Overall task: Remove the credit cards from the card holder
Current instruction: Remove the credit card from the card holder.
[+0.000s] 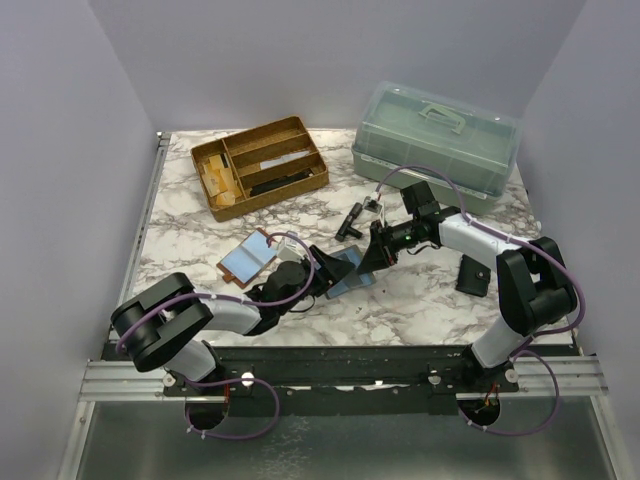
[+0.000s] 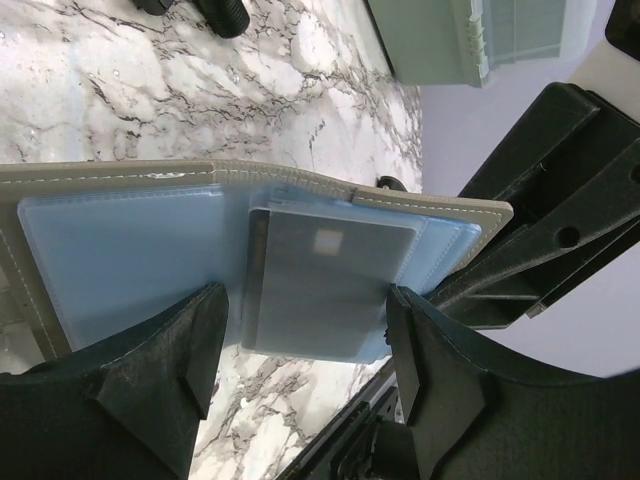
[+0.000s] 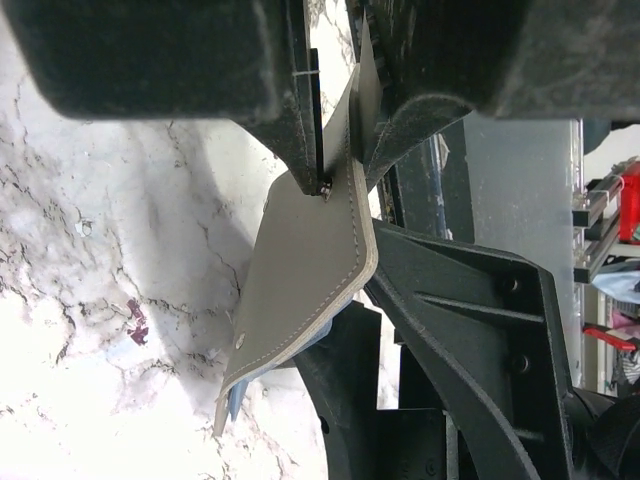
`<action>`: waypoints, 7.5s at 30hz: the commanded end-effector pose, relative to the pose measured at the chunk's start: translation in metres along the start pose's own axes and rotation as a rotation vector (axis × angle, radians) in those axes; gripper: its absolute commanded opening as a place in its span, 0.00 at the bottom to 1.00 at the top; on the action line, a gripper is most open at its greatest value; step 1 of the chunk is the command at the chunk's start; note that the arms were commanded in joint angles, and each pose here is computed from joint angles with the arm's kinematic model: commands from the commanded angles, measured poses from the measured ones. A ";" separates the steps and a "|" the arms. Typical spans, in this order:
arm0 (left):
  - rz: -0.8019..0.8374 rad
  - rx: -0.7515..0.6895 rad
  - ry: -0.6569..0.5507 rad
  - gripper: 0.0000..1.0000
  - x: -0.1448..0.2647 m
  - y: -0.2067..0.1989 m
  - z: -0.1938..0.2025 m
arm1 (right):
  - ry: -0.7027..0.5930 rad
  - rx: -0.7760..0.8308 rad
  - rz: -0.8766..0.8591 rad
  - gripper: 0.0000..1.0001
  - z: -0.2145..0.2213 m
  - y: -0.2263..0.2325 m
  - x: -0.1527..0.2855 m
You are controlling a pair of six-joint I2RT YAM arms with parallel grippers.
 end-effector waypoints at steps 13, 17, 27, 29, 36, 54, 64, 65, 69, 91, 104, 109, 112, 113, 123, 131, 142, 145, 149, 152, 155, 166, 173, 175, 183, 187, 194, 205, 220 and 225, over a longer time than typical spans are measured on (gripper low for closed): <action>0.006 -0.019 -0.028 0.79 0.002 0.003 -0.012 | 0.005 -0.011 -0.039 0.00 0.004 0.010 -0.005; 0.016 -0.022 -0.028 0.80 0.002 0.000 -0.014 | -0.008 -0.003 -0.062 0.00 0.001 0.014 -0.004; -0.032 0.026 -0.049 0.79 0.004 0.012 -0.018 | 0.024 0.010 0.041 0.00 0.004 0.001 -0.003; -0.070 0.032 -0.057 0.78 0.005 0.019 -0.019 | 0.032 0.008 0.069 0.00 0.006 -0.003 -0.003; -0.112 0.020 -0.056 0.78 0.012 0.027 -0.020 | 0.053 0.005 0.121 0.00 0.008 -0.011 -0.002; -0.050 -0.022 -0.009 0.78 0.021 0.014 -0.021 | 0.063 -0.003 0.137 0.00 0.011 -0.015 -0.003; 0.033 -0.054 0.087 0.81 0.015 -0.011 -0.008 | 0.072 -0.007 0.158 0.00 0.013 -0.019 -0.003; 0.039 -0.057 0.091 0.83 0.013 -0.015 -0.007 | 0.072 -0.008 0.159 0.00 0.013 -0.019 -0.003; -0.009 -0.033 0.070 0.88 0.004 -0.010 -0.008 | 0.072 -0.010 0.158 0.00 0.014 -0.020 -0.003; -0.430 -0.070 -0.079 0.78 -0.011 0.016 -0.013 | 0.075 -0.015 0.161 0.00 0.014 -0.021 -0.004; -0.398 -0.103 -0.039 0.71 0.000 0.013 -0.011 | 0.079 -0.022 0.158 0.00 0.016 -0.021 -0.004; -0.338 -0.125 -0.005 0.72 0.001 0.007 -0.007 | 0.079 -0.024 0.155 0.00 0.016 -0.021 -0.004; -0.332 -0.132 -0.009 0.72 0.003 0.009 -0.008 | 0.078 -0.023 0.154 0.00 0.015 -0.021 -0.005; -0.338 -0.134 -0.015 0.71 0.004 0.012 -0.009 | 0.078 -0.024 0.154 0.00 0.015 -0.021 -0.004; -0.303 -0.128 -0.036 0.61 0.012 0.015 -0.014 | 0.078 -0.029 0.146 0.00 0.016 -0.021 -0.005; -0.215 -0.111 0.009 0.36 0.014 0.013 -0.011 | 0.078 -0.033 0.140 0.00 0.016 -0.021 -0.006; -0.161 -0.111 0.017 0.21 0.027 0.018 -0.015 | 0.078 -0.038 0.134 0.00 0.017 -0.020 -0.007; -0.142 -0.115 0.026 0.20 0.029 0.019 -0.015 | 0.072 -0.032 0.127 0.00 0.015 -0.019 -0.006; -0.104 -0.129 0.043 0.13 0.031 0.018 -0.013 | 0.063 -0.026 0.106 0.00 0.014 -0.016 -0.006; -0.058 -0.157 0.069 0.00 0.033 0.013 -0.011 | 0.057 -0.018 0.094 0.00 0.013 -0.014 -0.006; -0.040 -0.181 0.078 0.00 0.034 0.012 -0.011 | 0.054 -0.014 0.089 0.00 0.012 -0.013 -0.005; 0.017 -0.306 0.179 0.00 0.033 0.001 0.001 | 0.058 -0.025 0.137 0.10 0.013 -0.022 0.001; 0.030 -0.352 0.206 0.00 0.029 -0.002 0.004 | 0.050 -0.012 0.195 0.31 0.008 -0.029 0.012; 0.038 -0.359 0.208 0.00 0.030 -0.004 0.004 | 0.043 -0.001 0.242 0.38 0.004 -0.034 0.022; 0.070 -0.378 0.243 0.00 0.028 -0.010 0.010 | -0.051 0.079 0.273 0.52 -0.014 -0.024 0.049; 0.094 -0.379 0.262 0.00 0.023 -0.015 0.013 | -0.121 0.144 0.087 0.53 -0.022 0.006 0.045; 0.166 -0.367 0.288 0.00 0.021 -0.027 0.019 | -0.205 0.138 -0.120 0.58 -0.021 0.032 0.039; 0.248 -0.364 0.272 0.00 0.031 -0.038 0.018 | -0.197 0.032 -0.147 0.55 -0.015 0.027 0.032; 0.262 -0.371 0.267 0.00 0.036 -0.037 0.017 | -0.194 0.031 -0.150 0.54 -0.015 0.025 0.031; 0.277 -0.380 0.262 0.00 0.038 -0.041 0.017 | -0.192 0.039 -0.145 0.54 -0.014 0.025 0.031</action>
Point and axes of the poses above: each gripper's point midway between its finger pads, its own x axis back along the fingers, its own y axis along the line the jaws close on, z = x × y, the point moved 3 cm from there along x, back along the fingers, and after that the axes turned 14 degrees about x, right-handed, at the moved point
